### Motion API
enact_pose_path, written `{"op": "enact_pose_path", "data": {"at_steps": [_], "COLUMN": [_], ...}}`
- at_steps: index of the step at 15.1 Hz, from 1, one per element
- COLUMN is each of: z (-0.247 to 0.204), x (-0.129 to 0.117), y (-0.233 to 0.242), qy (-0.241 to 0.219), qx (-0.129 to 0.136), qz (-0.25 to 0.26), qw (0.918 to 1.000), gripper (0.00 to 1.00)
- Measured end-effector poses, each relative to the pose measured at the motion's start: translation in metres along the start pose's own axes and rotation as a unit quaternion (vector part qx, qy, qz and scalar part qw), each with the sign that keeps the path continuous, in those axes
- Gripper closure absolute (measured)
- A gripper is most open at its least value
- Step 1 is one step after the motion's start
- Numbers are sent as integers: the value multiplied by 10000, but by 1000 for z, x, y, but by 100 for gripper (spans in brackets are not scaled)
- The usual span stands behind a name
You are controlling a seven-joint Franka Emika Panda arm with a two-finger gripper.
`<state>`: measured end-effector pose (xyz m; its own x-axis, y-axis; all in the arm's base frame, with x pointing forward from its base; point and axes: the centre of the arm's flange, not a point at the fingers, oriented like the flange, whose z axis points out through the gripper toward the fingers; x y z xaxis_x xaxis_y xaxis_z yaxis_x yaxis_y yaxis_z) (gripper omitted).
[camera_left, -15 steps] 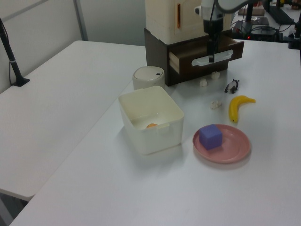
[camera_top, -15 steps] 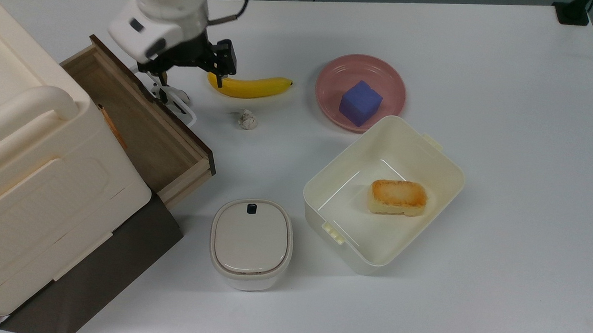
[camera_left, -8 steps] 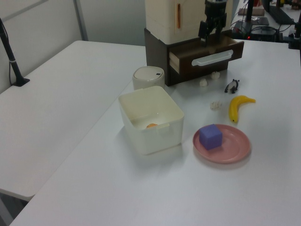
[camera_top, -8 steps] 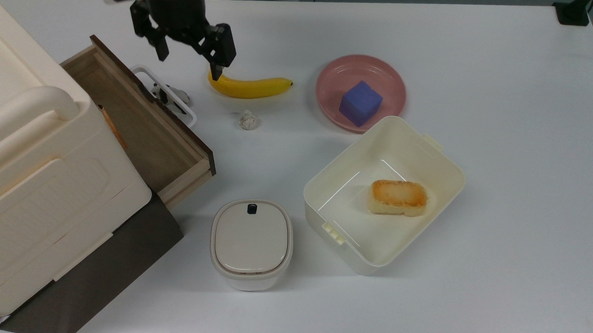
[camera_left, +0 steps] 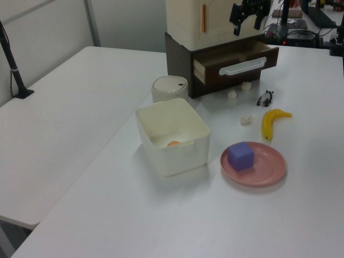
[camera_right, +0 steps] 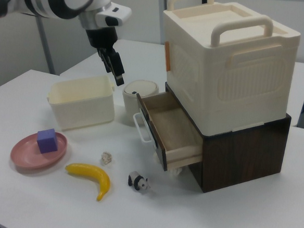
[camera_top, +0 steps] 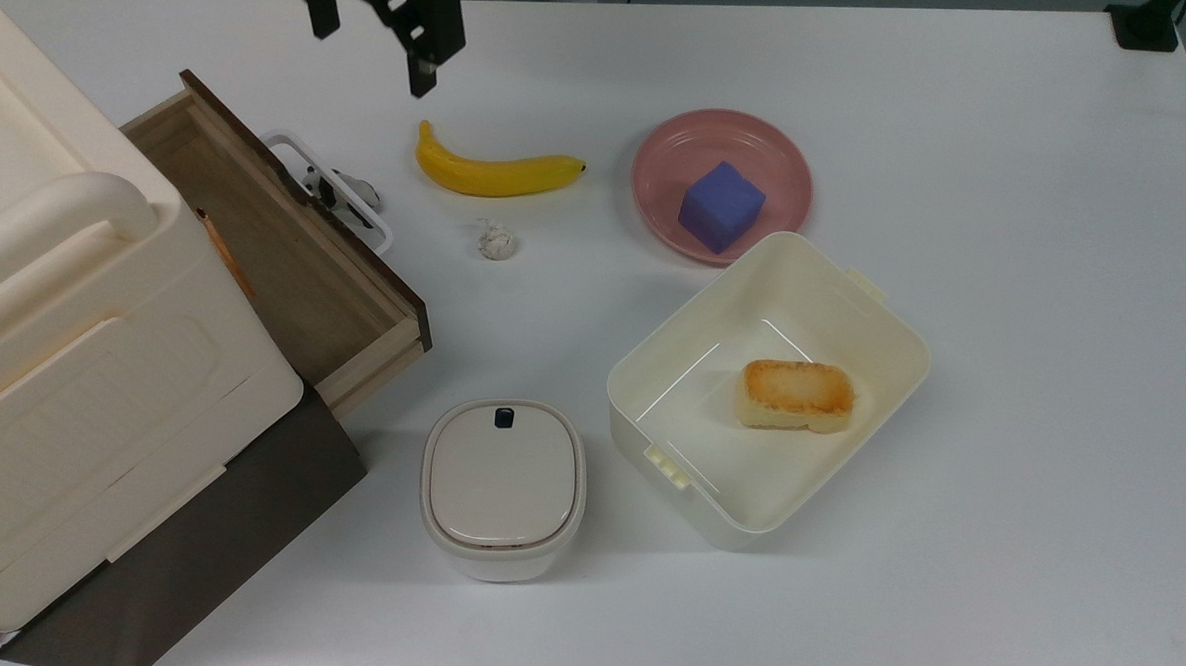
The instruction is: Slide the drawer open
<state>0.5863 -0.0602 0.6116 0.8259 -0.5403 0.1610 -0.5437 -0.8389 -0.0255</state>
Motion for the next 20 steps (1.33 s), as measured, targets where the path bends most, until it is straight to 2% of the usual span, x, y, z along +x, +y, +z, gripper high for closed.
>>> {"op": "enact_pose_path", "data": {"at_steps": [4, 7, 12, 16, 20], "z": [-11, -16, -13, -7, -5], "x": [-8, -8, -9, -12, -13], "y": [-4, -2, -2, -3, -5], "qy": [41, 82, 36, -30, -48], "qx": [25, 40, 73, 52, 48], "qz": [-126, -544, -817, -1270, -1360], "qw": [9999, 9985, 9966, 9919, 9907], "gripper": [0, 0, 0, 0, 0]}}
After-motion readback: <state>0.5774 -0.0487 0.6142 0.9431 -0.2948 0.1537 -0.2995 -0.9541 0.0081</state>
